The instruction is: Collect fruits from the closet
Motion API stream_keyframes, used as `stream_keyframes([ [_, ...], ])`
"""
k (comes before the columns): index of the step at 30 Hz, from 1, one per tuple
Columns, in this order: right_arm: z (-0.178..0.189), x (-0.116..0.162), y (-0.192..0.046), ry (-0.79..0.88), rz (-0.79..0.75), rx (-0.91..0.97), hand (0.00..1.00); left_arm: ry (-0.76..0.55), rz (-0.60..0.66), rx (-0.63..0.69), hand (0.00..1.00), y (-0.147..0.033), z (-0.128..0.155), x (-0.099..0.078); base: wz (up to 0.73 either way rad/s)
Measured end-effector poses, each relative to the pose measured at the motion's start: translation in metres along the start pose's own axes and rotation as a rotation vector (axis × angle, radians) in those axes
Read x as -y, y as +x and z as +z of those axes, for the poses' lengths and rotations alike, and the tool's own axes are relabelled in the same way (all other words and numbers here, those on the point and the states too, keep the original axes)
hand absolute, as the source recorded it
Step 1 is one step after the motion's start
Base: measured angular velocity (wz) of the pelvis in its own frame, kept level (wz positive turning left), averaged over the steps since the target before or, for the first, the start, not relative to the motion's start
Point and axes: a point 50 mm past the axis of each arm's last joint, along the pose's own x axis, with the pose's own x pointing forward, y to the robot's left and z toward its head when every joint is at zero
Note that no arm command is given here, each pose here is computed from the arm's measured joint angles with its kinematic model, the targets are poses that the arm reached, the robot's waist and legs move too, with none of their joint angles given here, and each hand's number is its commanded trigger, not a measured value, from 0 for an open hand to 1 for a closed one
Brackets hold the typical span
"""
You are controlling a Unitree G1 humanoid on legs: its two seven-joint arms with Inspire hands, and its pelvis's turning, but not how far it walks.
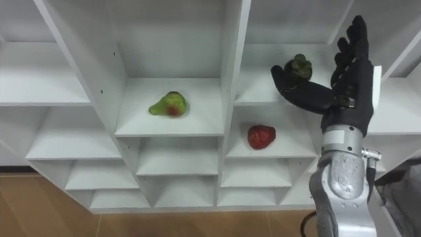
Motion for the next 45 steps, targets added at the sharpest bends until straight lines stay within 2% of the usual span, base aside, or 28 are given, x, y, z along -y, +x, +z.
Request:
stream_keyframes([
  [10,-0.025,0.007,-0.001,-0.035,-0.026,-0.106,0.0,0.01,0.01,-0.001,1.0,0.0,-0.001,-0.001,0.05],
  [17,-0.041,0.011,0.008,-0.068,-0.045,-0.176,0.0,0.003,0.024,-0.015,1.0,0.0,-0.002,-0.005,0.06],
  [27,-0.047,0.017,0.011,-0.128,-0.056,-0.199,0.0,0.006,0.034,-0.036,1.0,-0.002,-0.009,-0.008,0.0],
  [35,-0.048,0.02,0.016,-0.148,-0.083,-0.21,0.0,0.024,0.075,-0.06,1.0,-0.002,-0.012,-0.019,0.06],
  [45,-0.049,0.016,0.027,-0.156,-0.088,-0.215,0.0,0.072,0.077,-0.057,1.0,-0.002,-0.01,-0.019,0.04],
])
